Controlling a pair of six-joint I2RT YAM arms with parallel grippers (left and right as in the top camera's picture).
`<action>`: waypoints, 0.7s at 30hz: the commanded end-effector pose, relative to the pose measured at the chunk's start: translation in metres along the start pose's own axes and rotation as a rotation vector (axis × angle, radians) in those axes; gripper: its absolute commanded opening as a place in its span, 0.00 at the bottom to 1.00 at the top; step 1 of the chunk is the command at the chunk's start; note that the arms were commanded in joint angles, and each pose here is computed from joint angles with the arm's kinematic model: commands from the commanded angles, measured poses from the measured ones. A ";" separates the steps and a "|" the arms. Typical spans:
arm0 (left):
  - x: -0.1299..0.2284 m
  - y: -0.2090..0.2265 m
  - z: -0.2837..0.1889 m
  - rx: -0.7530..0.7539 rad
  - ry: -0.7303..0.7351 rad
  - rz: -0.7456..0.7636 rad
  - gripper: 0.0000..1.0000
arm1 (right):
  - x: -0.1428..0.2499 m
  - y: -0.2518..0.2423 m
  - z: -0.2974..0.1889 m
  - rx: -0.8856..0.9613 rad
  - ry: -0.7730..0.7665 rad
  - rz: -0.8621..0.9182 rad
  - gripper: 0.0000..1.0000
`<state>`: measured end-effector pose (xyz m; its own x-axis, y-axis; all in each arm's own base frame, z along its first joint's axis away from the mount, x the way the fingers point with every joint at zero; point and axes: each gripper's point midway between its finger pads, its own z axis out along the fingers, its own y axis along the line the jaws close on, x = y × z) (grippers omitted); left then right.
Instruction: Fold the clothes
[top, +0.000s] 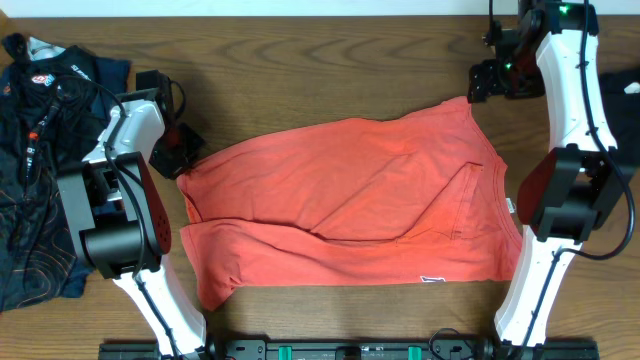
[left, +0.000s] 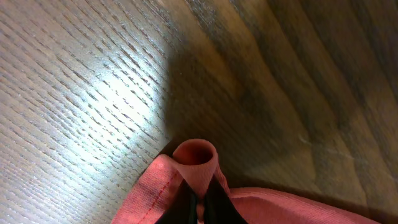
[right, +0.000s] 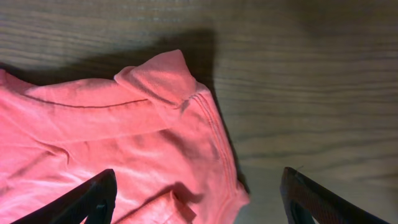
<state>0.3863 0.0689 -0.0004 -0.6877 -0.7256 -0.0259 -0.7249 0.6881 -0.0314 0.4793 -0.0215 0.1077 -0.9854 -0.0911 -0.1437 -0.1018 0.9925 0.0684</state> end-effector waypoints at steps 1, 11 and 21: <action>-0.002 -0.002 0.003 -0.003 0.003 0.008 0.06 | 0.009 0.009 0.045 -0.067 0.093 0.009 0.83; -0.004 -0.003 0.003 0.003 -0.005 0.008 0.06 | -0.010 0.040 0.099 -0.087 0.076 -0.054 0.97; -0.008 -0.006 0.003 0.014 -0.020 0.008 0.06 | -0.041 0.062 0.090 -0.080 -0.034 -0.057 0.95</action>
<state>0.3926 0.0697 -0.0002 -0.6866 -0.7257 -0.0450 -0.7240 0.6880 -0.0491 0.5162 0.0500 0.0167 -0.9709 -0.1917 -0.1439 -0.2099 0.9698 0.1246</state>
